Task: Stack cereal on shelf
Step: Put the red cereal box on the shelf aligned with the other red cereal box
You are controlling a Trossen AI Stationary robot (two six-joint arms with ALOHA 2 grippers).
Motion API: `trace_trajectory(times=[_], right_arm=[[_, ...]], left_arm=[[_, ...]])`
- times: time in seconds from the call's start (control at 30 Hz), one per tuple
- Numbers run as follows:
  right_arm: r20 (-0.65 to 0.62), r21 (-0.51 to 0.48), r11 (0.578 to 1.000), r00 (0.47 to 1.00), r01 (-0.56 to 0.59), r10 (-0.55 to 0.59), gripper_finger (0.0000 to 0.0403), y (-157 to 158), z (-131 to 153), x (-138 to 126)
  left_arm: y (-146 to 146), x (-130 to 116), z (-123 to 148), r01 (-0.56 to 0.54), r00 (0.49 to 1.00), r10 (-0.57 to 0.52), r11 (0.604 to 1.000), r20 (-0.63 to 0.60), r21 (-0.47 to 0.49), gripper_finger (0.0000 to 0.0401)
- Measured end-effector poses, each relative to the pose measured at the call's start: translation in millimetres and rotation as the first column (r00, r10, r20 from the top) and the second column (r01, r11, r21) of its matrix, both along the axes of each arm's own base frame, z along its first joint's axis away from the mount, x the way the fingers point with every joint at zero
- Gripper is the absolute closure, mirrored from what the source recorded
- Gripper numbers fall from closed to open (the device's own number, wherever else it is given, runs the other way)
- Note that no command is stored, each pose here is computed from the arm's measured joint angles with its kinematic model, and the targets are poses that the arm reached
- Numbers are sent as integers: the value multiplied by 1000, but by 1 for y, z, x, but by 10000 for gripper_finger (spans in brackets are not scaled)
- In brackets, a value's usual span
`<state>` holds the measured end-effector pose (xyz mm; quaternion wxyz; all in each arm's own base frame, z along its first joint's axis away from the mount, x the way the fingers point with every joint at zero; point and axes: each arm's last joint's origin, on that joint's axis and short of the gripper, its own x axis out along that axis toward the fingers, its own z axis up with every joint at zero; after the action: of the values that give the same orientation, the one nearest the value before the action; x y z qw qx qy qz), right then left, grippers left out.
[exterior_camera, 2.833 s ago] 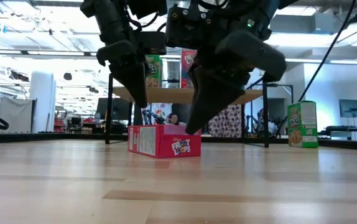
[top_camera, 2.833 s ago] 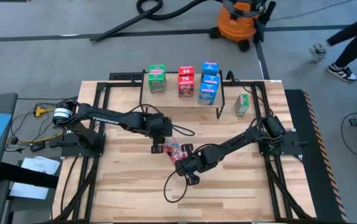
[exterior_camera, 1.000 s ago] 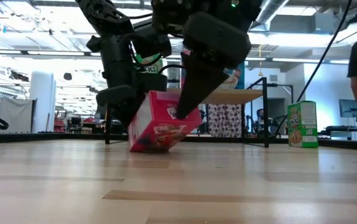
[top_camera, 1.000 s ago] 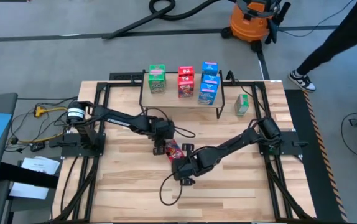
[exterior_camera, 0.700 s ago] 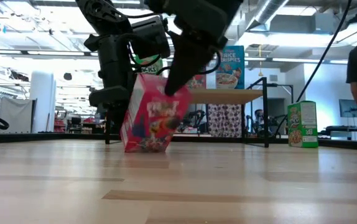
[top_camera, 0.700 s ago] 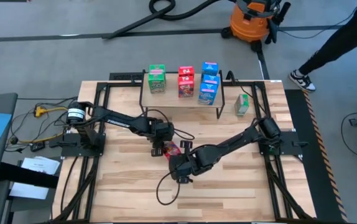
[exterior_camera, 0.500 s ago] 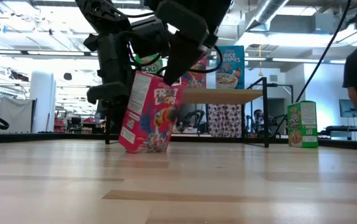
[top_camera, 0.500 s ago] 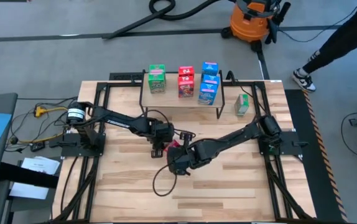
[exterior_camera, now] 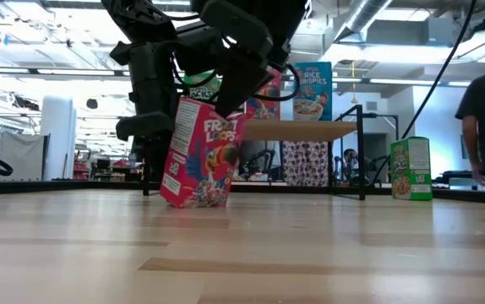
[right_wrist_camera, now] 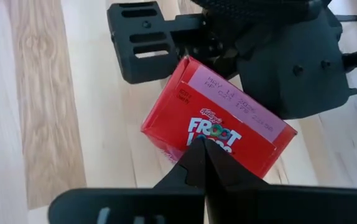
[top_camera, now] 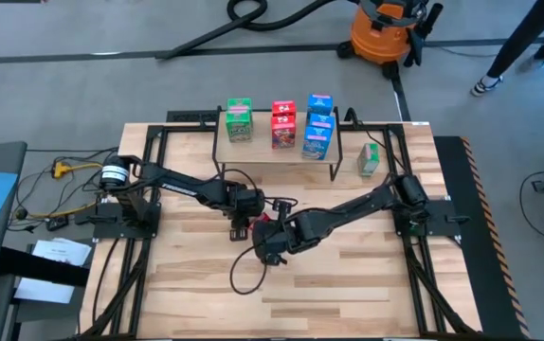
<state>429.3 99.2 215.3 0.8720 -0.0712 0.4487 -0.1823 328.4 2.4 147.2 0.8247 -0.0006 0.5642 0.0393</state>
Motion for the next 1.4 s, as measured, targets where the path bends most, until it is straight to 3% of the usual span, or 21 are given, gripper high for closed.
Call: trace_trajectory(times=[0.27,0.63,1.2,1.4], right_arm=[[29,14,1000,999,16,-16,395,-4,0,4],[17,49,998,999,38,-39,395,-22,-2,8],[59,64,998,998,-2,-2,393,-35,26,20],[53,82,996,999,-15,11,393,-34,26,19]], left_arm=[[3,-6,7,-33,999,35,995,-24,89,293],[4,-12,23,-35,999,36,991,-6,128,293],[3,-15,30,-24,1000,24,996,0,80,293],[4,-20,33,-43,999,46,990,-18,131,293]])
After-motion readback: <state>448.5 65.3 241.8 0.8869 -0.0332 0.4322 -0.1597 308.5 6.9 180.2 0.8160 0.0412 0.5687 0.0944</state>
